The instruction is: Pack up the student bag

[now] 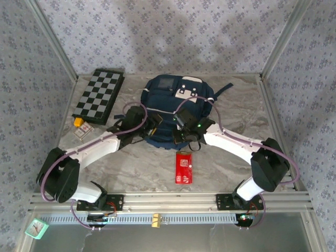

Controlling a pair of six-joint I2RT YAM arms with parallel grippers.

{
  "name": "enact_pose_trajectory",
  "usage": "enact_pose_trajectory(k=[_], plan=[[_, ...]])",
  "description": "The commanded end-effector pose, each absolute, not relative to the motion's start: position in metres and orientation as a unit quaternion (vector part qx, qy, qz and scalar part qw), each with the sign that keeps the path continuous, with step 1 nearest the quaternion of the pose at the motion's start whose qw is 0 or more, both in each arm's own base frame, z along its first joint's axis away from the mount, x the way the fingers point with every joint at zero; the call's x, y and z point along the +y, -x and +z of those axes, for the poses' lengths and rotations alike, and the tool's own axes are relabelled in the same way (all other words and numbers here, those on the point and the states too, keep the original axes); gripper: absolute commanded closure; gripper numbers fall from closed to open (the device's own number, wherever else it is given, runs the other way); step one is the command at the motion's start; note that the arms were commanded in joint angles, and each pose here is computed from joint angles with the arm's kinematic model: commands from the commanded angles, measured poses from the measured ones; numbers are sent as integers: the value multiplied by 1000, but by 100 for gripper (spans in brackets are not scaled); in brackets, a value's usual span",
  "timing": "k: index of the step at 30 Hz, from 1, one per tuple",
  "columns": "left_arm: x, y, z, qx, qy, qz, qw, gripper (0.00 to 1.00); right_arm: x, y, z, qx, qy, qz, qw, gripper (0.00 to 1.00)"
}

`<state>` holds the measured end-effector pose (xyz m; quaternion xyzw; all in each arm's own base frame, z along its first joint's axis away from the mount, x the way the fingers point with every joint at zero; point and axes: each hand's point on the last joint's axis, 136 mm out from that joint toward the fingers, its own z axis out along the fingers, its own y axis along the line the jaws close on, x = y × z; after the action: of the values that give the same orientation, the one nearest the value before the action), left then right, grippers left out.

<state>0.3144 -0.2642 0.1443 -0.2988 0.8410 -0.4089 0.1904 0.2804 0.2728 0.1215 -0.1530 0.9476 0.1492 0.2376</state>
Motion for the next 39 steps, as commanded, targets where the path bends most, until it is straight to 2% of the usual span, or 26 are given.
enact_pose_trajectory(k=[1, 11, 14, 20, 22, 24, 32, 37, 39], plan=[[-274, -318, 144, 814, 352, -421, 191, 44, 267, -279, 125, 948, 137, 155, 244, 100], [-291, -332, 119, 822, 385, -376, 186, 54, 272, -284, 123, 944, 135, 164, 252, 100], [-287, -334, 112, 820, 400, -359, 196, 63, 273, -285, 119, 945, 136, 161, 251, 100], [-285, -339, 118, 825, 389, -351, 211, 90, 274, -289, 112, 946, 139, 157, 248, 100], [-287, -337, 123, 827, 382, -351, 216, 96, 278, -293, 109, 946, 139, 160, 245, 94], [-289, -337, 125, 827, 378, -355, 216, 100, 281, -296, 108, 946, 141, 161, 244, 93], [-299, -337, 133, 829, 363, -368, 213, 100, 284, -307, 102, 946, 146, 146, 248, 79], [-301, -337, 134, 828, 361, -373, 212, 100, 287, -312, 92, 948, 146, 138, 246, 76], [-302, -337, 137, 828, 359, -375, 212, 100, 288, -314, 89, 949, 145, 136, 245, 79]])
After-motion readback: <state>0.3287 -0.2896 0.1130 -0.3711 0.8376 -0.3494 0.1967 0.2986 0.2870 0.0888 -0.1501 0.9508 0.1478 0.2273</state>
